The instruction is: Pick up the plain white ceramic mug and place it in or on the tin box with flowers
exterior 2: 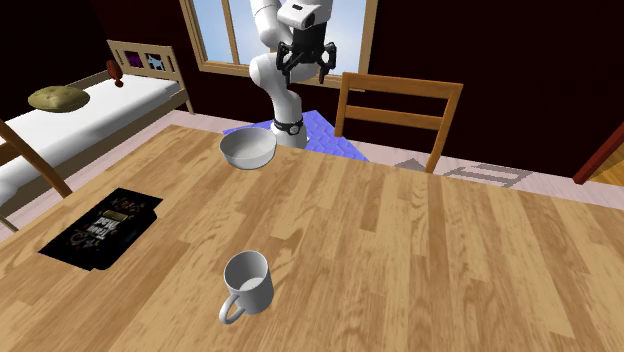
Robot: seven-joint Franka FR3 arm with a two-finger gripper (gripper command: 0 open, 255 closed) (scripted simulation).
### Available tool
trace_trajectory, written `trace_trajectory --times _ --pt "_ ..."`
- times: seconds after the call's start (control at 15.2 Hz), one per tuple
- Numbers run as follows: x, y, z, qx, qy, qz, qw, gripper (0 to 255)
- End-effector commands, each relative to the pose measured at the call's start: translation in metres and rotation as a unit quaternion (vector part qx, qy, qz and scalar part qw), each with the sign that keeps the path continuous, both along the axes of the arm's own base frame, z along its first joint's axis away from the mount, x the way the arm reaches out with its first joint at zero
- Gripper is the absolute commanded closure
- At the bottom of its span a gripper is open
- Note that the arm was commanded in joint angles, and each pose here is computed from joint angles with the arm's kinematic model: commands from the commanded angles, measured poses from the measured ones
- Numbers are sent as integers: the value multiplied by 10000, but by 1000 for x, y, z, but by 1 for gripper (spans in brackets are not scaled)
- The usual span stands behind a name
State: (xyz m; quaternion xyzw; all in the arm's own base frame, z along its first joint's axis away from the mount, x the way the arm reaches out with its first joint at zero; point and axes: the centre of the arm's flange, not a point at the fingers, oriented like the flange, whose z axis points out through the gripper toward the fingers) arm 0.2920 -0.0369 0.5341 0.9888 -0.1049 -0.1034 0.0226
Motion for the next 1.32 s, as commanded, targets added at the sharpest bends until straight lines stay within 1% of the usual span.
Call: trace_trajectory --times 0.0,0.59,1.25 --pt "0 0 0 0 0 0 10000 0" --pt "72 -72 -43 32 -315 368 9988 0" --pt "161 -145 -86 68 -665 777 9947 0"
